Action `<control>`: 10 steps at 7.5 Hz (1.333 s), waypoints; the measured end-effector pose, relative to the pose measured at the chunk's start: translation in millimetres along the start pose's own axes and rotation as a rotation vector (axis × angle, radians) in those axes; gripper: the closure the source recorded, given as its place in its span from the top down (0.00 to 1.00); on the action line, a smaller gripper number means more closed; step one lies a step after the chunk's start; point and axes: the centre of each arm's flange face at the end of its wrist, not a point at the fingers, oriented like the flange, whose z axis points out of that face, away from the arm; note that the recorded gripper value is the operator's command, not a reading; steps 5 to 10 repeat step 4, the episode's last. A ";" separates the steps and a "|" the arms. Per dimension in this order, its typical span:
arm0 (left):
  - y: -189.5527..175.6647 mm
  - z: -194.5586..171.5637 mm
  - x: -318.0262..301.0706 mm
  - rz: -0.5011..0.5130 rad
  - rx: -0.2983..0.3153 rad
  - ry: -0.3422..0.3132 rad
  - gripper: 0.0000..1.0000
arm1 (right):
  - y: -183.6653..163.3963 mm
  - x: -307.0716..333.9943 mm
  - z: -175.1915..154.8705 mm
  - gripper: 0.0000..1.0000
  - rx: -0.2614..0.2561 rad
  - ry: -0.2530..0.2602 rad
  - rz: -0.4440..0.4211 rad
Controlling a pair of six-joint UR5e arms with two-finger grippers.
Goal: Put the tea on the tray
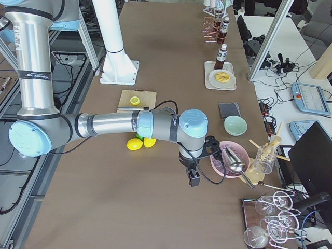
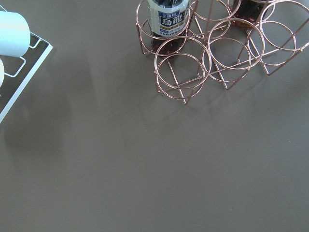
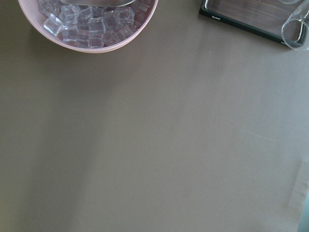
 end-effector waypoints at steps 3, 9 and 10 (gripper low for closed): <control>21.2 -2.3 -20.7 -0.006 -0.003 -0.020 0.97 | 22.9 27.7 3.8 1.00 -0.003 -0.006 0.035; 22.1 -2.1 -21.0 -0.008 -0.004 -0.021 0.97 | 25.1 29.9 2.1 1.00 0.001 -0.005 0.040; 22.1 -2.1 -21.0 -0.008 -0.004 -0.021 0.97 | 25.1 29.9 2.1 1.00 0.001 -0.005 0.040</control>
